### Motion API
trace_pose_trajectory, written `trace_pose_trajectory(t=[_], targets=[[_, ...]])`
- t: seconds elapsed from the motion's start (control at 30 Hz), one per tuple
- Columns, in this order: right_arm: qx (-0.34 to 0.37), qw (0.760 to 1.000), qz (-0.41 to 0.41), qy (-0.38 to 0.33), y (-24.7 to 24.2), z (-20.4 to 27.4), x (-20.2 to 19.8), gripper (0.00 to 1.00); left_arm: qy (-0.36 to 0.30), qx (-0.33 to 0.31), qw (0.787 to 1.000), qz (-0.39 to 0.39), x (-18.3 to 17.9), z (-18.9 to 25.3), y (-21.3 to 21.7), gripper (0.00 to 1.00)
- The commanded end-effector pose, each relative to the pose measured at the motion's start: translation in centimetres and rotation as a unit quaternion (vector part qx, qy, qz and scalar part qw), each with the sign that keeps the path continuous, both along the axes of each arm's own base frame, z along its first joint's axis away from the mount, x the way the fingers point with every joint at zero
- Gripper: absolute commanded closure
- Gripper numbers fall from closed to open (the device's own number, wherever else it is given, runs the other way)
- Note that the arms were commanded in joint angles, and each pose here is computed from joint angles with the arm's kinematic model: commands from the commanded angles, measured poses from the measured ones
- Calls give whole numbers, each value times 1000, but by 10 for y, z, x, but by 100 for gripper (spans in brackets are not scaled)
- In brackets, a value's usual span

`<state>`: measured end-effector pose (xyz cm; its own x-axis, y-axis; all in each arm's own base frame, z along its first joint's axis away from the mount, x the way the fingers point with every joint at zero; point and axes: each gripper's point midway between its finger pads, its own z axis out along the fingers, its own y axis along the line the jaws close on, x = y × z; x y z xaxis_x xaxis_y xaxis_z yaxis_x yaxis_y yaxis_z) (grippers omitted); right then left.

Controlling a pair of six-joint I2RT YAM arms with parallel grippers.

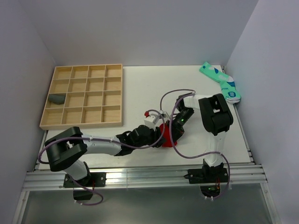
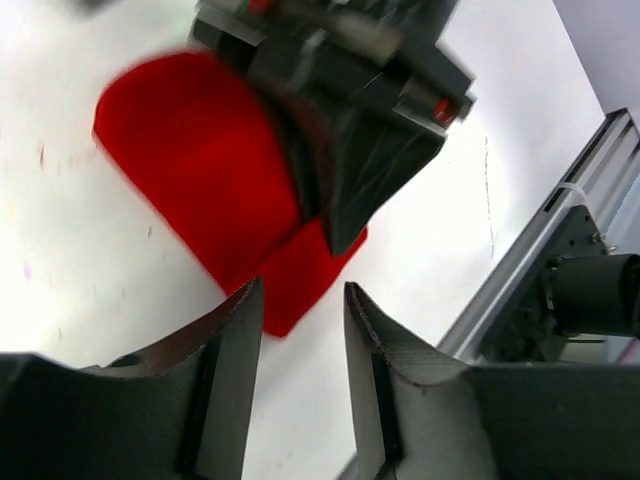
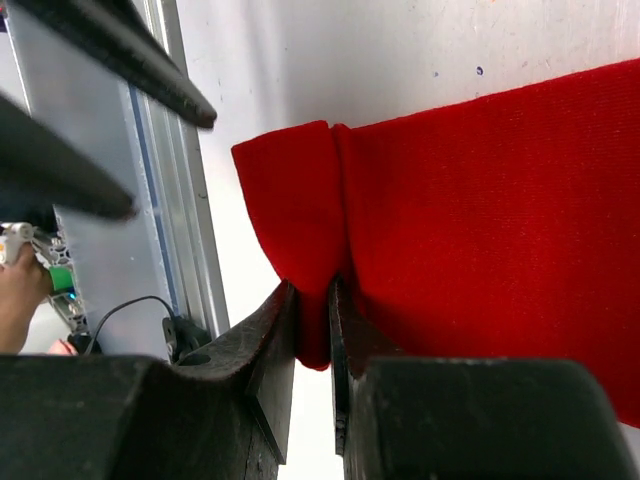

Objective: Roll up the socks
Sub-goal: Roll the sock at the center of the board.

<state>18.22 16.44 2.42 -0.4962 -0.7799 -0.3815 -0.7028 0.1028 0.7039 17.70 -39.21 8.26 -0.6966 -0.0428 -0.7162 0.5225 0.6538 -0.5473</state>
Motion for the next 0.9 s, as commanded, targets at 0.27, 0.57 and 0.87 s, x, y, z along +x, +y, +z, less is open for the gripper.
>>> trace_pose_trajectory(t=[0.27,0.57,0.87], targets=[[-24,1000,4,-3,-5,-9,9,85,-102,60,986,-120,8,-8,-36,52],[-27,1000,3,-4,-6,-11,10,85,-73,62,985,-142,11,-30,-37,52],[-36,999,-13,-39,-6,-12,19,81,11,20,987,-156,0,-50,-35,83]])
